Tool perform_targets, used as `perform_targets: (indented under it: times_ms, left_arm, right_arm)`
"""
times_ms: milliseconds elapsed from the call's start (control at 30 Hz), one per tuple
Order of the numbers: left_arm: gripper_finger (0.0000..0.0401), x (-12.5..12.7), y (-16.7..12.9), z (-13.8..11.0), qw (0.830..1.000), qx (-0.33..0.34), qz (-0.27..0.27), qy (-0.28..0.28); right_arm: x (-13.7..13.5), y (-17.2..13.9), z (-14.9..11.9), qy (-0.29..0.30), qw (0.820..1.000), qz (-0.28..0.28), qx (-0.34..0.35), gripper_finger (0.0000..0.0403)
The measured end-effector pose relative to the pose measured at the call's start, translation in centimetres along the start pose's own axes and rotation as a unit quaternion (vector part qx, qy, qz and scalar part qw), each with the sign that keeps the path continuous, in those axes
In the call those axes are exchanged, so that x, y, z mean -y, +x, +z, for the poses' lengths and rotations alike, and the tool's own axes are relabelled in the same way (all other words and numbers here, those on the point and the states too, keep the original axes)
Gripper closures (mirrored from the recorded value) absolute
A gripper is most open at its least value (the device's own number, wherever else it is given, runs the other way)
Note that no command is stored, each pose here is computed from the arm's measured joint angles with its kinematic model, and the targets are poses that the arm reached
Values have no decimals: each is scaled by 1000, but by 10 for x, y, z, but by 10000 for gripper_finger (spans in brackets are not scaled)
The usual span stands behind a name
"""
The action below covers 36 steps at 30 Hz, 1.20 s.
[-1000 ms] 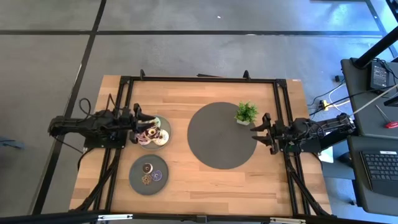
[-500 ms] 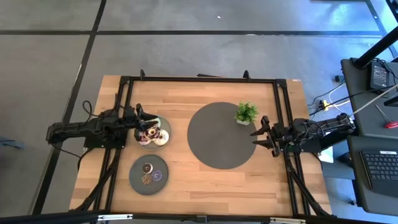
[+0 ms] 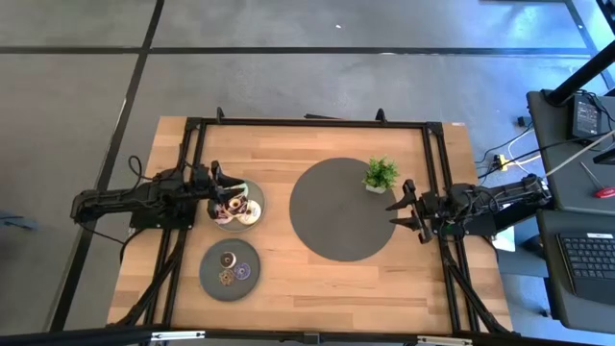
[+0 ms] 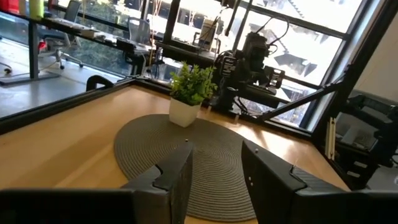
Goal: Pick & Place donuts
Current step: Return to Home Position
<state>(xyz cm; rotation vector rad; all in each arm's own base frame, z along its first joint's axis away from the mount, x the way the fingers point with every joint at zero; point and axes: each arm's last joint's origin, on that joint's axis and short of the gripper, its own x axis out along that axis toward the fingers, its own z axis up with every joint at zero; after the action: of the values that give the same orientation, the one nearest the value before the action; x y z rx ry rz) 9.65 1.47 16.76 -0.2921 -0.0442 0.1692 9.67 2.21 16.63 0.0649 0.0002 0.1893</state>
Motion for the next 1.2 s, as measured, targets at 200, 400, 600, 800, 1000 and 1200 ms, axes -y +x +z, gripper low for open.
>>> perform_targets:
  times_ms: [200, 400, 600, 800, 1000, 1200]
  left_arm:
    - [265, 0, 0, 0, 1000, 1, 0, 0]
    - [269, 0, 0, 0, 1000, 1, 0, 0]
    - [266, 0, 0, 0, 1000, 1, 0, 0]
    - [265, 0, 0, 0, 1000, 1, 0, 0]
    - [269, 0, 0, 0, 1000, 1, 0, 0]
    - [265, 0, 0, 0, 1000, 1, 0, 0]
  right_arm:
    - [0, 0, 0, -9, 1000, 0, 0, 237]
    - [0, 0, 0, -9, 1000, 0, 0, 237]
    - [0, 0, 0, -9, 1000, 0, 0, 237]
    - [0, 0, 0, -9, 1000, 0, 1, 237]
    - [0, 0, 0, -9, 1000, 0, 1, 237]
    - [0, 0, 0, -9, 1000, 0, 1, 237]
